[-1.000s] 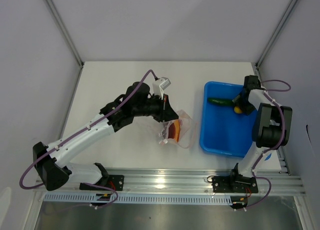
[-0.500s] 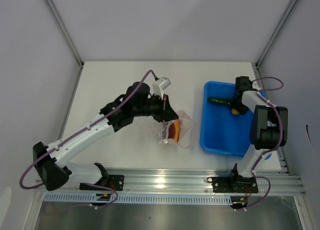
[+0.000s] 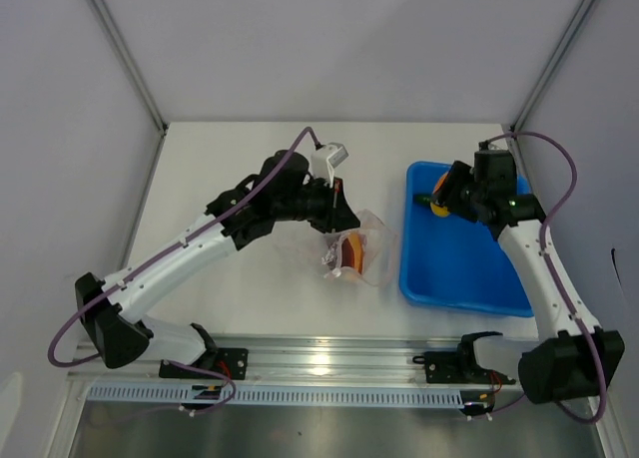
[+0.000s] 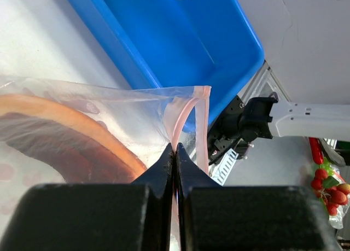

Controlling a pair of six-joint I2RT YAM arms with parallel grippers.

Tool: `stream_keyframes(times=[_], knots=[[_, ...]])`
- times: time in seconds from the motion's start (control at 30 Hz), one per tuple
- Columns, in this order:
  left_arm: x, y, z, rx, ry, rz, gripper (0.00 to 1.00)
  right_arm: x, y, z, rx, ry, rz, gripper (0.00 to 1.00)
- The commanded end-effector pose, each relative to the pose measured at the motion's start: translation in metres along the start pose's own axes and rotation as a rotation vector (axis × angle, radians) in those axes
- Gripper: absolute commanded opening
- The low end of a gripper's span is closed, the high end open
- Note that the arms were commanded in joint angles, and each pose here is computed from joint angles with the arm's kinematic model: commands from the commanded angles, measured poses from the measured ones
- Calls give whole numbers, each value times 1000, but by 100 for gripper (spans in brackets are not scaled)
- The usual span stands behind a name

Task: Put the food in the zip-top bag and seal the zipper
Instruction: Pick up the fake fruit from the bin, then place the fake fruit in the zipper food storage bag.

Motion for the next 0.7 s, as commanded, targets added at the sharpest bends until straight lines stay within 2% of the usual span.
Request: stream_keyframes(times=[0.0, 0.23, 0.3, 0.37, 0.57, 0.67], knots=[[3, 16, -7, -38, 5, -32, 1, 55, -36, 18, 116, 255, 203, 12], [-3, 18, -5, -37, 25, -11, 1, 147, -61, 28, 216, 561, 247, 11], [-6, 20, -6, -32, 21, -7, 0, 169, -70, 33, 232, 684, 321, 10], [-5, 23, -8, -31, 15, -9, 1, 186, -74, 39, 251, 758, 333, 10], [-6, 27, -8, -40, 26, -11, 1, 198, -92, 49, 290, 889, 440, 7], [-6, 28, -9, -41, 25, -9, 0, 195, -103, 53, 326, 892, 491, 7]])
Point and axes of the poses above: each gripper's point midway between its finger pads, its own x axis back along the fingers, its own z axis along the line the jaws close on, y = z × x, the point moved 7 cm from there along x, back along the fingers
